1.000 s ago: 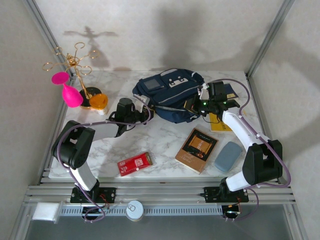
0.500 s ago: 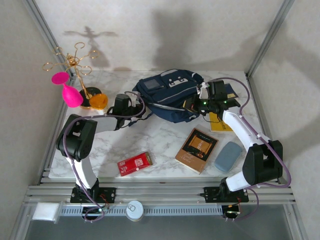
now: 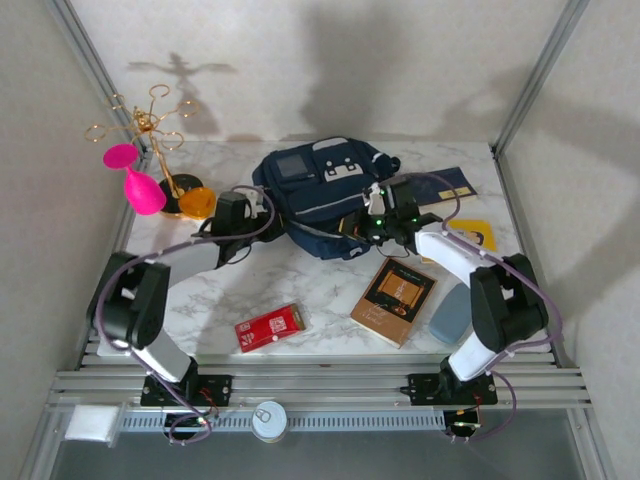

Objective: Pack the student bag
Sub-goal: Unzip the student bag at the center of the table, then move the book to the bottom-center of the table.

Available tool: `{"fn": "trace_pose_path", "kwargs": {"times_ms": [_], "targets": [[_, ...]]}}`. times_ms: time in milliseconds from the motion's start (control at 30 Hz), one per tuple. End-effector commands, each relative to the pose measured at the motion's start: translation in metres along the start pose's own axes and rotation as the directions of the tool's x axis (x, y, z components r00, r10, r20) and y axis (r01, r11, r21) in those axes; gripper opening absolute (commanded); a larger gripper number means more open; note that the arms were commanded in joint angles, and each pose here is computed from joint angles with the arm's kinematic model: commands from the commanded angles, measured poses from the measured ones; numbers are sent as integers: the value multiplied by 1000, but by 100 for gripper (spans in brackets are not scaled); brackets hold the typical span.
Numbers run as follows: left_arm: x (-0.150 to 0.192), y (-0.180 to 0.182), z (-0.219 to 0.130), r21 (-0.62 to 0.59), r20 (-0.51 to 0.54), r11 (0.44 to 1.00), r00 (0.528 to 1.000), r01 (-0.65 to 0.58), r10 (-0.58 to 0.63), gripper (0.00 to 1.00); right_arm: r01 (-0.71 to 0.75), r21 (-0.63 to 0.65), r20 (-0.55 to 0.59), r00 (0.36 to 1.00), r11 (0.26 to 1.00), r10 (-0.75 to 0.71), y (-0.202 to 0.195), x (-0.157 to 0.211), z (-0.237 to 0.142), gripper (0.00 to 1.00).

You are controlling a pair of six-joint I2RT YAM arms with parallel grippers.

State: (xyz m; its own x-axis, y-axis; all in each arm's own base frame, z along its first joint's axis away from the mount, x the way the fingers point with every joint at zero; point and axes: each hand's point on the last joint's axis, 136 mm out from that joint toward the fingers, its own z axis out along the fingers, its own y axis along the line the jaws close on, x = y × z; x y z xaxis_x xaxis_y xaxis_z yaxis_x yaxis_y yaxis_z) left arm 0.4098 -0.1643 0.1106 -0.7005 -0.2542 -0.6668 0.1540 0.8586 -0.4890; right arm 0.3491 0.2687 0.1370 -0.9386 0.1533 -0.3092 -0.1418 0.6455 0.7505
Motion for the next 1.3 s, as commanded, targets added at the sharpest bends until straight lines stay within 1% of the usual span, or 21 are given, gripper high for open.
{"fn": "trace_pose_path", "kwargs": {"times_ms": [0,33,67,100,200,300,400,467,533,600,700,800,933,1033,1200,1267], "targets": [[17,-7,-22,-12,-18,998,998,58,-58,40,68,-76,32,997,995,-65,15,-3,6,17],[21,-12,-27,-8,-19,998,998,54,-55,41,78,-67,29,997,995,-76,13,1,4,27],[26,-19,-32,-7,-25,999,998,52,-52,42,90,-43,26,996,995,-89,9,4,0,40],[32,-25,-36,-3,-34,999,998,50,-50,43,105,-6,24,994,994,-105,4,8,-5,46],[47,-38,-45,-18,-51,998,997,55,-56,45,139,63,21,990,988,-140,-4,18,-26,60],[62,-68,-52,62,-64,995,995,81,-77,46,125,123,44,990,985,-131,-16,28,-52,72],[76,-99,-58,114,-74,991,995,75,-67,49,54,203,78,994,978,-71,-41,37,-80,79],[89,-119,-60,147,-90,985,993,92,-79,50,-11,303,103,994,953,-22,-64,42,-101,83],[103,-141,-59,203,-133,973,988,106,-79,52,-87,427,139,990,900,30,-89,51,-123,86],[116,-159,-58,225,-162,969,985,100,-64,52,-141,496,170,983,857,63,-106,63,-139,92],[134,-185,-55,269,-197,960,980,73,-19,52,-184,503,177,978,844,108,-124,83,-142,98],[149,-195,-41,244,-229,968,973,57,1,55,-215,496,175,974,841,145,-136,97,-136,99],[163,-217,-26,268,-245,962,969,51,17,56,-262,521,210,962,812,176,-147,95,-134,99],[172,-221,-11,243,-254,969,967,47,17,56,-297,544,254,950,785,183,-158,92,-135,99],[176,-223,4,233,-251,970,968,70,-9,56,-315,589,271,945,744,185,-171,91,-136,99],[178,-221,8,219,-252,974,968,64,-7,56,-318,591,279,943,741,182,-173,91,-137,99]]}}
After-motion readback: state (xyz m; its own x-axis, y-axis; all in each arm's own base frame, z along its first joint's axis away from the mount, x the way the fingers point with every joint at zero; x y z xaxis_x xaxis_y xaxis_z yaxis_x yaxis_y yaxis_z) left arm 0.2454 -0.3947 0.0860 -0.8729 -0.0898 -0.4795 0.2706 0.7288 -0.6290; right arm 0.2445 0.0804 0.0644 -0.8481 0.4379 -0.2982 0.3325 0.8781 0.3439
